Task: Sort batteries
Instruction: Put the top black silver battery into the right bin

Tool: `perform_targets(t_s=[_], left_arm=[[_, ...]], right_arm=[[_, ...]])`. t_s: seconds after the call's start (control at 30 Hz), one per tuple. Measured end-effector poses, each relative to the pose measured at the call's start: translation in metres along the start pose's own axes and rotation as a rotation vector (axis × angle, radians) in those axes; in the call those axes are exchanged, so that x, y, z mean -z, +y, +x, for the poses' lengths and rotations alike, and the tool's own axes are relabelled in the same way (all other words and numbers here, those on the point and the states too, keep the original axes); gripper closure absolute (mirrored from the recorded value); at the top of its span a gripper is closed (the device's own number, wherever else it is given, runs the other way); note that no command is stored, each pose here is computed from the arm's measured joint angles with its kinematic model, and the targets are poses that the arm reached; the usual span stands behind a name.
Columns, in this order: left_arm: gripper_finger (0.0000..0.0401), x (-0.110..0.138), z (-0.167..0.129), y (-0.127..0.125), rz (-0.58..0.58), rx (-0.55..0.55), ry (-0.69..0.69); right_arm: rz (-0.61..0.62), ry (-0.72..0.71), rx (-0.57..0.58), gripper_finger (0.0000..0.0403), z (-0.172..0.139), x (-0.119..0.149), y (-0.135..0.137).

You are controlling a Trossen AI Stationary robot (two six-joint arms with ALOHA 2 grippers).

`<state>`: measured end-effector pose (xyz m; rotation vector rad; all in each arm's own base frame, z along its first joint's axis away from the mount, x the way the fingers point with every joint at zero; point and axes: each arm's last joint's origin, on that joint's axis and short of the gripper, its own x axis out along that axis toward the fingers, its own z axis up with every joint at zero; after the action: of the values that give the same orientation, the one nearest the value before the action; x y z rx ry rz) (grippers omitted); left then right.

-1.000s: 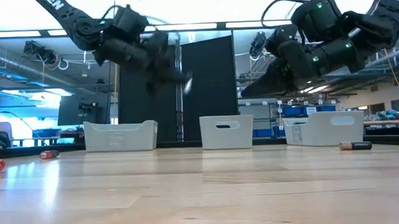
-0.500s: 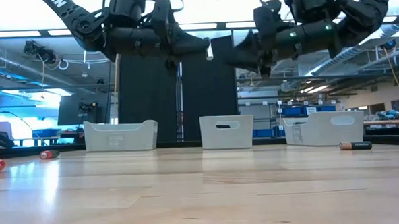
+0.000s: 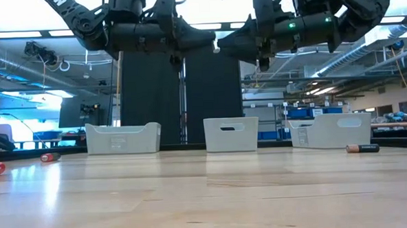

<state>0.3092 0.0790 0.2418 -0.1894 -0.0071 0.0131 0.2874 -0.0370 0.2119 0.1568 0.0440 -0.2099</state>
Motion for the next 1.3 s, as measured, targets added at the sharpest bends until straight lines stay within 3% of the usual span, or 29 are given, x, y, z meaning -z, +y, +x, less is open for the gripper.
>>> perform_targets(t_s=[0.93,1.1,1.3], left_arm=[[0.0364,-0.008,0.006,-0.007,0.003,0.004,-0.001],[0.0364,-0.007,0.007,-0.009,0.003,0.008,0.000],[0.0364,-0.005,0.010,-0.011,0.006,0.017,-0.007]], right_arm=[[-0.022,-0.026,-0.039,0.0246,0.000,-0.003,0.002],[-0.018,-0.027,-0.042,0.0264,0.000,-0.003,0.002],[-0.018,-0.031,-0.044,0.0316,0.000,-0.003,0.002]])
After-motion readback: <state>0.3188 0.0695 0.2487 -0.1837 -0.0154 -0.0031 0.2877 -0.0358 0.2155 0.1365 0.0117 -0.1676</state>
